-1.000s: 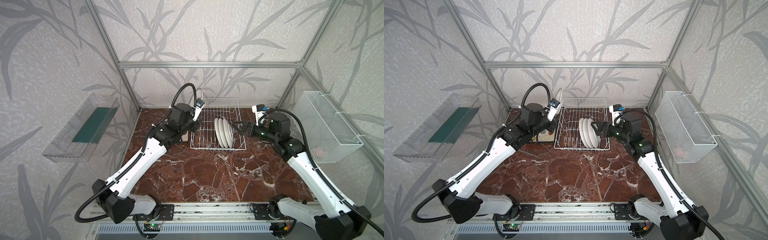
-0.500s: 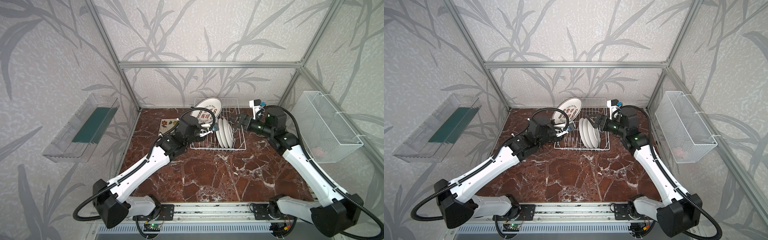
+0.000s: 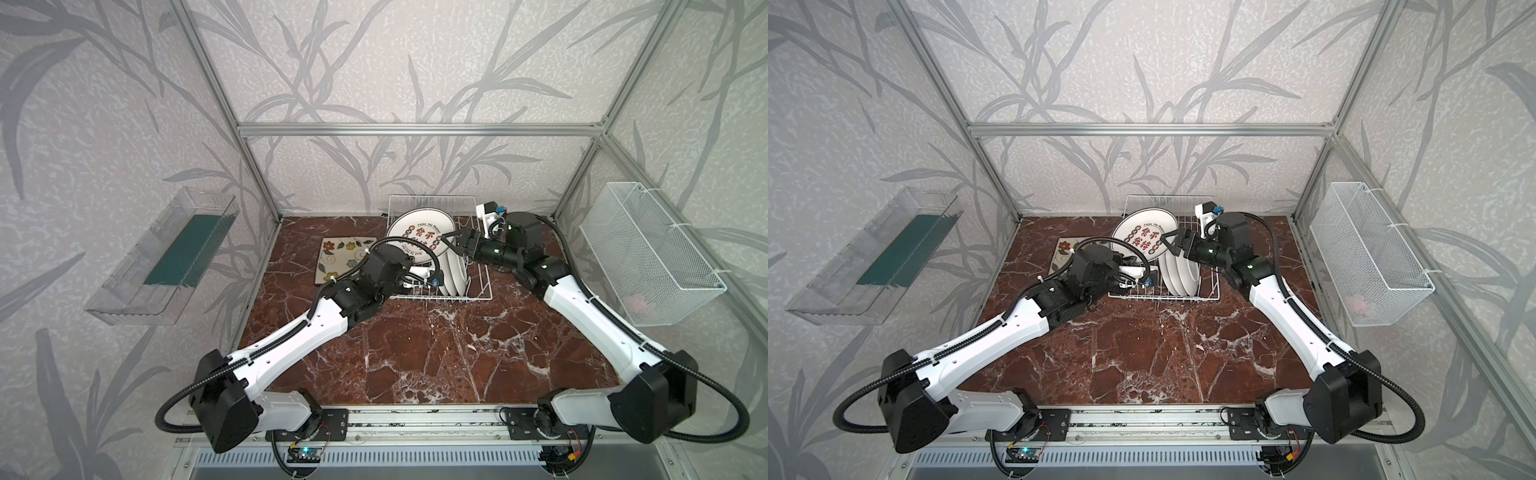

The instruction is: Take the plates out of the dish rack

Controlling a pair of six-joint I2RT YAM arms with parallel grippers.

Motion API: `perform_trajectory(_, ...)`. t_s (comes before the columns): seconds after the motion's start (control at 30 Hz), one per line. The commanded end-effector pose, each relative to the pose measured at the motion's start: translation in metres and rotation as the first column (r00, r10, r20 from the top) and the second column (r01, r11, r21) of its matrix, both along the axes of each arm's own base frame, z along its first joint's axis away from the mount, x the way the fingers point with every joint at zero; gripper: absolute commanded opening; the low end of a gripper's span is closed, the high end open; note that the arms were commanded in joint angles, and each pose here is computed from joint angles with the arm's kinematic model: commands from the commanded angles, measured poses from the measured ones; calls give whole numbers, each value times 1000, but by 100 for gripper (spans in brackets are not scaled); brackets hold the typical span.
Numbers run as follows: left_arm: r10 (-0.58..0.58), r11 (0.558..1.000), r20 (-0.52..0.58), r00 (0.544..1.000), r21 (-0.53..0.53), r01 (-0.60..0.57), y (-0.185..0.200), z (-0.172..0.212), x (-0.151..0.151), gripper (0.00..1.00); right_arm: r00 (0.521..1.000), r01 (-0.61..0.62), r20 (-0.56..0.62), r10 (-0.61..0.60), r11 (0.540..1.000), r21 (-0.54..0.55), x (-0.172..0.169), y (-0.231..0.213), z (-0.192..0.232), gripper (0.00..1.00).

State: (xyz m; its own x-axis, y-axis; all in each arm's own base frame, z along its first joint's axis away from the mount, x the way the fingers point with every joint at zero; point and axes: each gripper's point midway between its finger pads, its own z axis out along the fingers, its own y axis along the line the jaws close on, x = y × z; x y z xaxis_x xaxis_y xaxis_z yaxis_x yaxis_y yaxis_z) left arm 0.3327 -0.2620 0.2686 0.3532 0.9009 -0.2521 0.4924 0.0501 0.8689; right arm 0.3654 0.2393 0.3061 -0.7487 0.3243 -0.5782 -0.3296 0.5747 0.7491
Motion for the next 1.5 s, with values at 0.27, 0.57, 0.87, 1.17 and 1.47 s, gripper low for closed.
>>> perform_trajectory(0.27,-40,999,106,994,0,40,-7,17,3,0,998,27,-56,-29,999,-28,22,8,-8,50)
perform_trajectory(0.57,-55,998,97,994,14,54,-9,10,0,0,997,13,-77,-14,1000,-15,26,13,-14,25)
perform_trajectory(0.87,-30,999,108,994,-37,34,-11,12,2,26,999,19,-49,-17,999,29,24,12,-6,0)
perform_trajectory(1.17,58,900,-73,996,-428,-84,2,54,-15,51,997,64,30,-68,989,132,28,-16,13,0)
perform_trajectory(1.47,-212,484,-418,883,-830,-277,25,103,-31,65,993,37,109,-47,995,90,21,-32,12,0)
